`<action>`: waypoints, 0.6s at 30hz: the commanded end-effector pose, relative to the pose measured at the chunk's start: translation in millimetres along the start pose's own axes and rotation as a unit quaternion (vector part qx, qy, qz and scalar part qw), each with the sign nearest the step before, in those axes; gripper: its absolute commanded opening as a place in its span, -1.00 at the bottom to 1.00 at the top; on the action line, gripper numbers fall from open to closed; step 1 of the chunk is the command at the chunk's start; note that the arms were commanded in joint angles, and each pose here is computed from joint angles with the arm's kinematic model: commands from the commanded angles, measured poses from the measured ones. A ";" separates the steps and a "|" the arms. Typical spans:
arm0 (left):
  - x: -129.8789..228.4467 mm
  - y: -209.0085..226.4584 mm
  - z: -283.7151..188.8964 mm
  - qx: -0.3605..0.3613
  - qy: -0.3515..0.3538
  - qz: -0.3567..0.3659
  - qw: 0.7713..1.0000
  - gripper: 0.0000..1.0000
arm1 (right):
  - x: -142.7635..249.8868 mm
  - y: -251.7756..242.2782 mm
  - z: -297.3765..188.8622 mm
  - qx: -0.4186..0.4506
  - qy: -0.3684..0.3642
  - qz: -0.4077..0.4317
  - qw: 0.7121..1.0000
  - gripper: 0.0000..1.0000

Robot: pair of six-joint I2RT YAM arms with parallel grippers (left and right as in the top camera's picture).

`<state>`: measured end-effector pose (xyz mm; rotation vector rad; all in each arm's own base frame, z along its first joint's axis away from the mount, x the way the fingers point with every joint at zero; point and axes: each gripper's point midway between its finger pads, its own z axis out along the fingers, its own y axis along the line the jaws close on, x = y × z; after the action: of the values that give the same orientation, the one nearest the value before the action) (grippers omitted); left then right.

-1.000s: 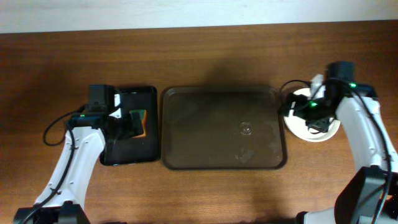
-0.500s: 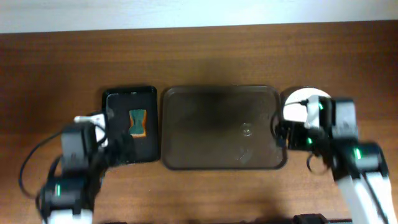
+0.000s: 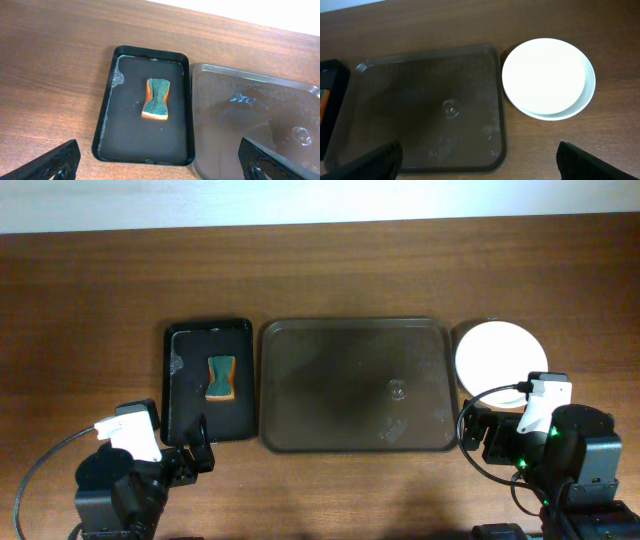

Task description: Clean dirty plates on tray and stack at the side

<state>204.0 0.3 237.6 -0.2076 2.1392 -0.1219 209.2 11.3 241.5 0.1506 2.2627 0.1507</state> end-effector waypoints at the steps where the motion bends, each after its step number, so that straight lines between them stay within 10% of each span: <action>1: 2.7 -1.8 0.8 0.006 0.002 0.003 1.000 0.99 | 2.4 -2.4 1.2 0.007 0.001 -0.006 1.000 0.97; 18: 2.7 -1.8 0.8 0.006 0.002 0.003 1.000 0.99 | -11.8 -2.4 30.5 -0.061 -0.432 -0.027 0.899 0.97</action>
<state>203.8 0.3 235.4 -0.2081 2.1434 -0.1217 233.5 7.5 254.6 0.0752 1.3562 0.1562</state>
